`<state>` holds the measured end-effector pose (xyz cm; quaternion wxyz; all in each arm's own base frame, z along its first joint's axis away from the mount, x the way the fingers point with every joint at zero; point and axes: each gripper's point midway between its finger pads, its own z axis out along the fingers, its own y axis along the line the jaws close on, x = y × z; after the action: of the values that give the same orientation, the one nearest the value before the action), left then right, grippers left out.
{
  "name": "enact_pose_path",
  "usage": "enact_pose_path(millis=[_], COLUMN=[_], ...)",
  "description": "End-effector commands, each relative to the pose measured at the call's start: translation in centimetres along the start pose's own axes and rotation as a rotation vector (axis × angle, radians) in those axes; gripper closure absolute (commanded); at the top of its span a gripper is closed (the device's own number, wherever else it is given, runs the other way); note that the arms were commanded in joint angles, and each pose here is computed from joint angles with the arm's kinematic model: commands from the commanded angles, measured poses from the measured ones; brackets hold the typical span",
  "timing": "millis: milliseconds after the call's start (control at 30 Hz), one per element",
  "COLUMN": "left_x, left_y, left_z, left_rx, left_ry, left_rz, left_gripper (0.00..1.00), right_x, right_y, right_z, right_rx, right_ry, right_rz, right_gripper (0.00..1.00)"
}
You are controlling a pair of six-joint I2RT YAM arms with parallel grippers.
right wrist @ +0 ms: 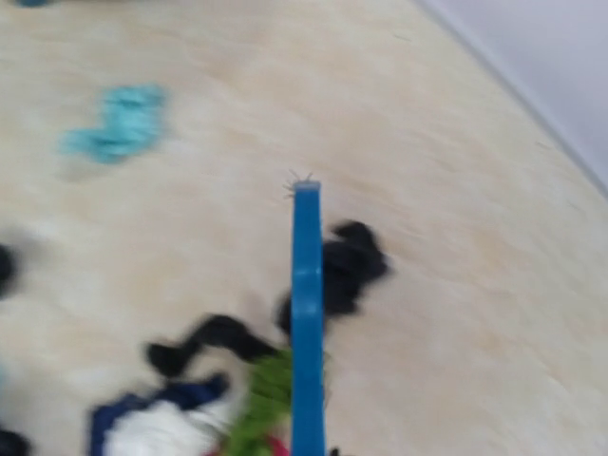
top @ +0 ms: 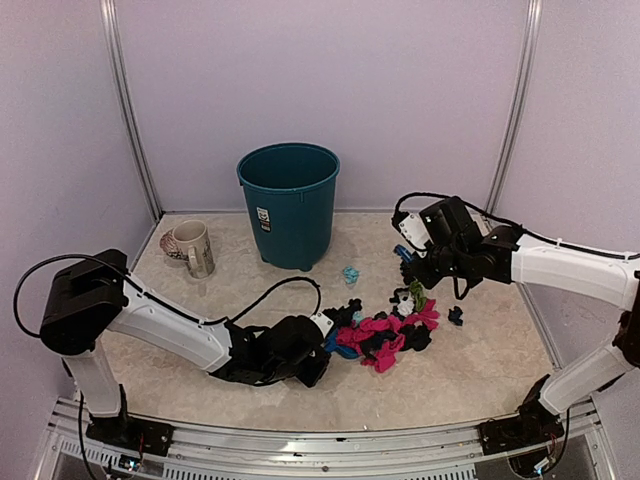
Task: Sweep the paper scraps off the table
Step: Sweep the paper scraps into the dustpan.
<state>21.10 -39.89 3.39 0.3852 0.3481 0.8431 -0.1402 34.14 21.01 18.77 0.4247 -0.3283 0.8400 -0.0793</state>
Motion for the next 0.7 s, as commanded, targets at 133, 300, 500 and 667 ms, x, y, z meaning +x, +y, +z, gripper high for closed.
enact_pose_path(millis=[133, 300, 500, 667], left_x=[2.8, 2.4, 1.3, 0.8], left_y=[-0.4, -0.8, -1.7, -2.3], left_z=[-0.9, -0.9, -0.6, 0.2], left_rx=[0.030, 0.044, 0.070, 0.080], left_ry=[0.126, 0.124, 0.116, 0.127], left_rz=[0.047, 0.054, 0.066, 0.071], left_gripper=[1.00, 1.00, 1.00, 1.00], right_x=[6.3, 7.4, 6.3, 5.1], right_y=[-1.4, 1.6, 5.1, 7.8], right_z=[1.4, 2.3, 2.0, 0.8], right_rx=[0.139, -0.001, -0.193, -0.303], right_ry=[0.188, 0.197, 0.142, 0.097], right_rz=[0.004, 0.038, 0.065, 0.043], right_gripper=[1.00, 1.00, 1.00, 1.00])
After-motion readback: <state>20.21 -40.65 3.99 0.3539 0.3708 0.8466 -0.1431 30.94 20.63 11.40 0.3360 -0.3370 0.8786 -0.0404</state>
